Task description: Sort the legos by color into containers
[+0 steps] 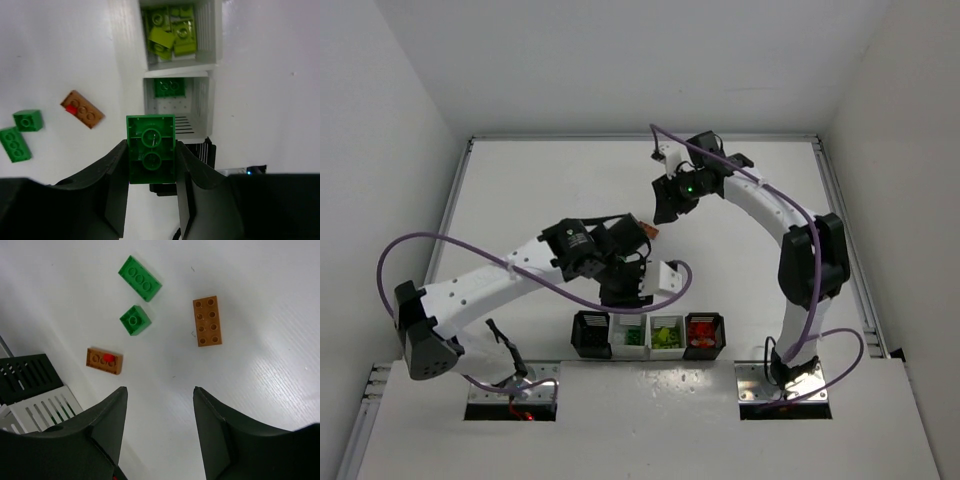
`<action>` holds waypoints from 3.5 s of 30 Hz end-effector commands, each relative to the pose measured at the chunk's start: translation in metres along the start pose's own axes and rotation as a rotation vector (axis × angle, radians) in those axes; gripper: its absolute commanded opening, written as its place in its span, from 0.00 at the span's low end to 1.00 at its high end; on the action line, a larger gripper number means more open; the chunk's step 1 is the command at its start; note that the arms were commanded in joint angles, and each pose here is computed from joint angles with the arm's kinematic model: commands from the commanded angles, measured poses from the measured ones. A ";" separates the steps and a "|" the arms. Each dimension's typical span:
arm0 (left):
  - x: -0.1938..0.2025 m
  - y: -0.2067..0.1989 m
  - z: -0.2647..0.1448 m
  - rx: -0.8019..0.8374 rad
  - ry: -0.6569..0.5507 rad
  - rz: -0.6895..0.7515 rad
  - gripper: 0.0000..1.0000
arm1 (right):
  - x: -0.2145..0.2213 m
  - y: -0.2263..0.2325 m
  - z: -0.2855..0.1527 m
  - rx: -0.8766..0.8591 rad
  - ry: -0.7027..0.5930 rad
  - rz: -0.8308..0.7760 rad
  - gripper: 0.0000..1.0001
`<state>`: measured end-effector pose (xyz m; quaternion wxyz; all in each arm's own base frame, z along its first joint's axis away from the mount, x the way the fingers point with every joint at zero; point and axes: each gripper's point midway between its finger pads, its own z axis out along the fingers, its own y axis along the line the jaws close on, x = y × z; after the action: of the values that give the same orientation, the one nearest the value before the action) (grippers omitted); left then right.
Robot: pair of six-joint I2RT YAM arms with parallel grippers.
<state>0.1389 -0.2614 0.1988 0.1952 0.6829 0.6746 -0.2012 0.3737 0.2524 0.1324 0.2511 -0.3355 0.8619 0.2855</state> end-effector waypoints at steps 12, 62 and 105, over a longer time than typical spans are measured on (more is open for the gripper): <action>0.023 -0.027 0.039 0.063 0.152 0.085 0.14 | 0.020 0.038 0.058 -0.098 0.177 -0.159 0.57; 0.045 0.171 -0.244 -1.223 -0.560 -0.780 0.96 | 0.037 0.053 0.151 -0.031 0.266 -0.320 0.99; 0.128 0.212 -0.027 -0.467 -0.219 -0.712 0.91 | -0.002 0.089 -0.062 -0.016 0.012 -0.284 0.00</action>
<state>0.3635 -0.1129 0.1660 0.3727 0.2249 0.8951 -0.0963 0.3278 0.2580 0.1720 0.2865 -0.4336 0.8320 0.1938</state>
